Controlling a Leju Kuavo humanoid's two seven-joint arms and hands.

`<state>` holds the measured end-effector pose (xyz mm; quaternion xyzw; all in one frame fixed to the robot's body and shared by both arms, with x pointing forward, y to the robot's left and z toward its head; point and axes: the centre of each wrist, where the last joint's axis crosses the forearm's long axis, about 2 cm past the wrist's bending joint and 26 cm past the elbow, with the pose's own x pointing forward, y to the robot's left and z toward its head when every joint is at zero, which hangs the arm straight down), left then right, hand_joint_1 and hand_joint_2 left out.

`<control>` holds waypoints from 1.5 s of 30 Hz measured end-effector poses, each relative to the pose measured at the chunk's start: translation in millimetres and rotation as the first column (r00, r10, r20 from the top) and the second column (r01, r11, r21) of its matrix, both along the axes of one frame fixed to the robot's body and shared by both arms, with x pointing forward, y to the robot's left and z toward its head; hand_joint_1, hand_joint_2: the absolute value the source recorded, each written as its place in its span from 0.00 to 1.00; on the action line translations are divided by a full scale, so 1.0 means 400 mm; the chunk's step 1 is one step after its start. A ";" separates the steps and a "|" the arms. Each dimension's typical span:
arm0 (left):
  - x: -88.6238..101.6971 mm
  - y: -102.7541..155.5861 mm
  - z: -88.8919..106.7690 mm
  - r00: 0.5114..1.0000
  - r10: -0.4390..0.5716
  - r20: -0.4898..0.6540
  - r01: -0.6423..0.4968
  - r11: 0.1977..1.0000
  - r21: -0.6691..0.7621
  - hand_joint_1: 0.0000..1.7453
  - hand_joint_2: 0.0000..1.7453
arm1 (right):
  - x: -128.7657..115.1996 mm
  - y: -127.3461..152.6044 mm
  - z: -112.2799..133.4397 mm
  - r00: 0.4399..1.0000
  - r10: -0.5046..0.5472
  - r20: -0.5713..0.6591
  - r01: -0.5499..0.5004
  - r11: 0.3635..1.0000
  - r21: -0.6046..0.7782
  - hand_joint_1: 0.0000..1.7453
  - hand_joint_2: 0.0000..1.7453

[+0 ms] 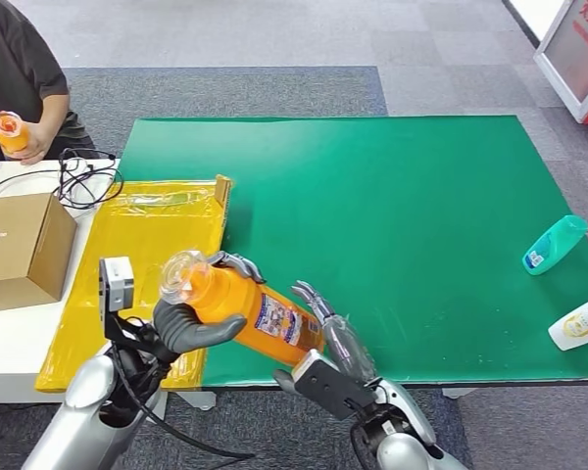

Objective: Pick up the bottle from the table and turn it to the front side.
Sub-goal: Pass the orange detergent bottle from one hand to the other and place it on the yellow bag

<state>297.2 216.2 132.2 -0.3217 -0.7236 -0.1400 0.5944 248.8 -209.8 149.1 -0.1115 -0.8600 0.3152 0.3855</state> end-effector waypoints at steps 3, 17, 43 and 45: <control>0.013 0.028 0.022 0.999 0.023 0.046 -0.027 0.996 0.087 1.00 1.00 | -0.007 -0.010 -0.002 1.000 -0.017 -0.004 0.017 1.000 0.017 0.00 1.00; 0.164 0.234 0.263 0.963 0.009 0.269 -0.175 0.782 0.599 1.00 1.00 | -0.026 -0.079 -0.028 0.996 -0.081 -0.049 0.081 0.997 0.012 0.00 1.00; 0.298 0.229 0.313 0.987 -0.134 0.089 -0.039 0.340 0.940 1.00 1.00 | 0.005 -0.084 -0.014 0.994 -0.080 -0.072 0.081 0.997 0.013 0.00 1.00; 0.295 0.228 0.293 0.989 -0.129 0.079 -0.035 0.316 0.948 1.00 1.00 | 0.006 -0.083 -0.013 0.994 -0.080 -0.077 0.081 0.997 0.012 0.00 1.00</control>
